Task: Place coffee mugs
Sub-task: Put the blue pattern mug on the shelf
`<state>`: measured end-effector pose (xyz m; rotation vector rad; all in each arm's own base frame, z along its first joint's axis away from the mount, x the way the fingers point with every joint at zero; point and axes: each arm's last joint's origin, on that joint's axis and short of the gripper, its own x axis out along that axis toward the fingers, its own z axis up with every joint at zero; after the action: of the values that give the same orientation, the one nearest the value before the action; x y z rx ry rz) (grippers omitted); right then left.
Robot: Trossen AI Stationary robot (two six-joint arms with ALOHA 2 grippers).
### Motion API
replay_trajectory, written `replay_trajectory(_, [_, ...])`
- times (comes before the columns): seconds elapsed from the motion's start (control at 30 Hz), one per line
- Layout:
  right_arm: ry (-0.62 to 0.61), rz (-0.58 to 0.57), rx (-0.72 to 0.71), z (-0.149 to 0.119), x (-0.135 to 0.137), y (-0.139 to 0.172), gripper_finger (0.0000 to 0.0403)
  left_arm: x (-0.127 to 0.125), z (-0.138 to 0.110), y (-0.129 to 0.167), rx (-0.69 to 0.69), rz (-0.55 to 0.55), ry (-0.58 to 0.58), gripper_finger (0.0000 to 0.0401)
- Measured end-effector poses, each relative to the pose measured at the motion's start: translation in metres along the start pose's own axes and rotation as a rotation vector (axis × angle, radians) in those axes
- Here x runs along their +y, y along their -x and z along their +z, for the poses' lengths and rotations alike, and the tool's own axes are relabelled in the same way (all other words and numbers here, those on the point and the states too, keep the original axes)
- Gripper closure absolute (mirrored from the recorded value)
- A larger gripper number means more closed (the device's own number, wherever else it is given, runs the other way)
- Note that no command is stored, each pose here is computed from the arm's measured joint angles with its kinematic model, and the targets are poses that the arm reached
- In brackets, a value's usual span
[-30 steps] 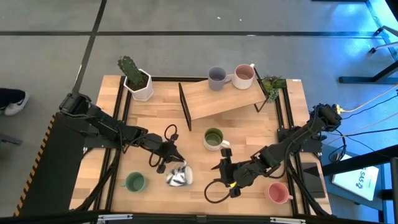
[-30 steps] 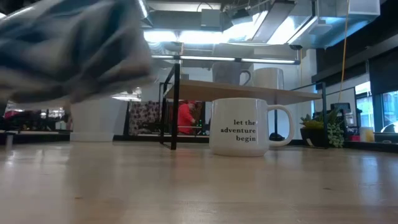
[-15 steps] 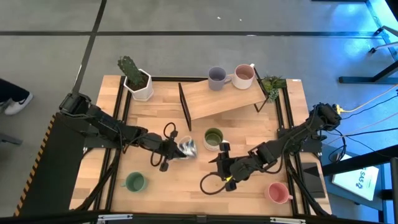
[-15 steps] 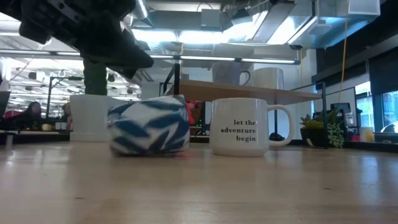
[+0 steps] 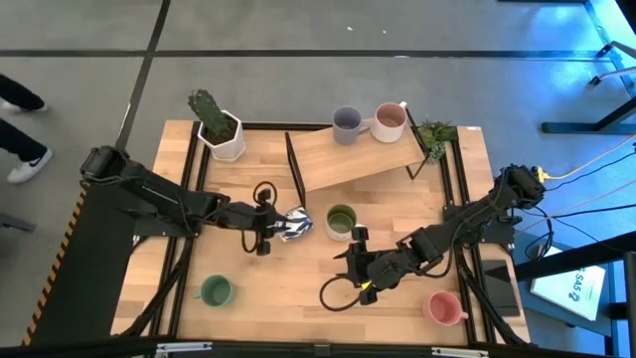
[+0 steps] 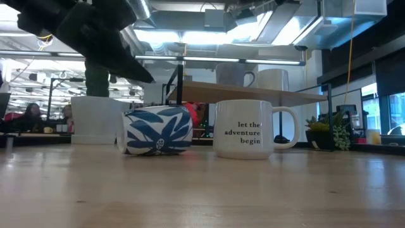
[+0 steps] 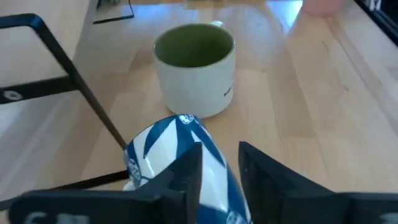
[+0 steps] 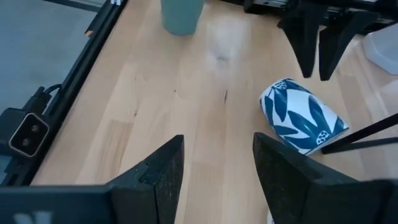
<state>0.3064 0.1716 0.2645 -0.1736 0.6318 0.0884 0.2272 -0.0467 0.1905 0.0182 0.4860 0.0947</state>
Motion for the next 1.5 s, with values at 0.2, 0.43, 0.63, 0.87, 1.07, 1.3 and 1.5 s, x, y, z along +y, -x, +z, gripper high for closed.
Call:
replay_trajectory(0.2, [-0.045, -0.097, 0.000, -0.001, -0.010, -0.013, 0.0221, 0.014, 0.003, 0.003, 0.002, 0.042, 0.032, 0.0246])
replay_trajectory(0.43, [-0.121, -0.156, -0.029, 0.004, -0.046, -0.062, 0.0221, 0.020, -0.001, 0.005, 0.053, 0.065, 0.058, 0.0231])
replay_trajectory(0.63, [-0.162, -0.245, 0.076, 0.015, -0.091, -0.070, 0.0221, 0.020, -0.006, 0.006, 0.103, 0.070, 0.088, 0.0231])
replay_trajectory(0.87, [-0.240, -0.139, 0.156, 0.007, -0.115, -0.088, 0.0221, 0.019, -0.006, 0.006, 0.111, 0.051, 0.093, 0.0231])
replay_trajectory(1.07, [-0.251, -0.123, 0.159, 0.004, -0.121, -0.093, 0.0199, 0.020, -0.009, 0.006, 0.132, 0.048, 0.088, 0.0231])
replay_trajectory(1.3, [-0.287, -0.170, 0.194, -0.006, -0.133, -0.107, 0.0150, 0.019, -0.020, 0.009, 0.259, 0.030, 0.117, 0.0231])
replay_trajectory(1.5, [-0.297, -0.157, 0.220, -0.016, -0.133, -0.121, 0.0161, 0.018, -0.025, 0.011, 0.316, 0.008, 0.147, 0.0231])
